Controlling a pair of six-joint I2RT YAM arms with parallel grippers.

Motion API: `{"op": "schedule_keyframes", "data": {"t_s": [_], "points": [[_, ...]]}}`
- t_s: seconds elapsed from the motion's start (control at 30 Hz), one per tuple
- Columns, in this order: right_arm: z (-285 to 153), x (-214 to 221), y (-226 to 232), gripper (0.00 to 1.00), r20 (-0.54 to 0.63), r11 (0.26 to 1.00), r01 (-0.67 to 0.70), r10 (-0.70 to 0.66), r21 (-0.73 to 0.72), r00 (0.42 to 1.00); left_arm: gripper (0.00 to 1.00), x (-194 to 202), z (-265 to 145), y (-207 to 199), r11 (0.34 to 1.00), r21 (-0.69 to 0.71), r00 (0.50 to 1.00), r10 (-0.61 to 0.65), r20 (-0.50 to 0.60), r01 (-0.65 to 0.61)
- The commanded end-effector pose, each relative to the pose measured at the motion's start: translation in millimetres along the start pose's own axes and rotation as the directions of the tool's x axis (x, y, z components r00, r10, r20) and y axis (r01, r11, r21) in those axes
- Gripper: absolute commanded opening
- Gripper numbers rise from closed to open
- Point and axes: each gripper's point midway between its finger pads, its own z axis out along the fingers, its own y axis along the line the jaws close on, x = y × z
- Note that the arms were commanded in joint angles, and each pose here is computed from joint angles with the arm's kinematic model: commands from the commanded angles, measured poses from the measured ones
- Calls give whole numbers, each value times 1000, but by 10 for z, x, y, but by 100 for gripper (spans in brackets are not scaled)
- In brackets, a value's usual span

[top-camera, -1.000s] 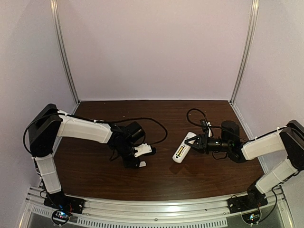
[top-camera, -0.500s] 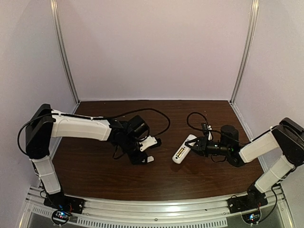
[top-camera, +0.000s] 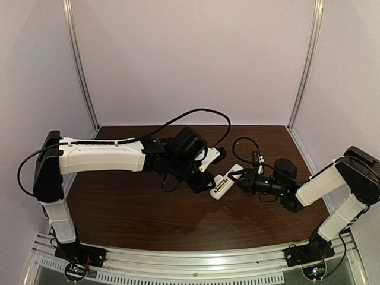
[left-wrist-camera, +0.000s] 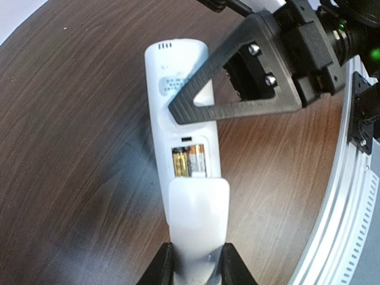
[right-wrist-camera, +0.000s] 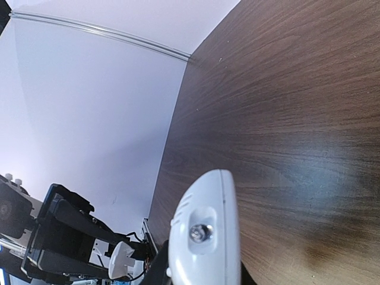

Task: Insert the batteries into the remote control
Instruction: Load the battery cover onto the remote control without the battery cover.

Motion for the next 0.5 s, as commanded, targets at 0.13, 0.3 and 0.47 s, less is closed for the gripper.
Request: {"op": "schedule_keyframes", "data": {"t_s": [0.13,0.3,0.47], "points": [[42,-9,120,0,43,999,6,-4,-42,999,12,14,223,49,999,-33,998,-37,-52,36],[48,18,119,0,46,999,15,-14,-30,999,12,58,271,49,999,-33,996,-34,-82,31],[61,26,121,0,50,1000,16,-15,-25,999,12,61,310,42,999,-28,995,-34,-93,32]]}}
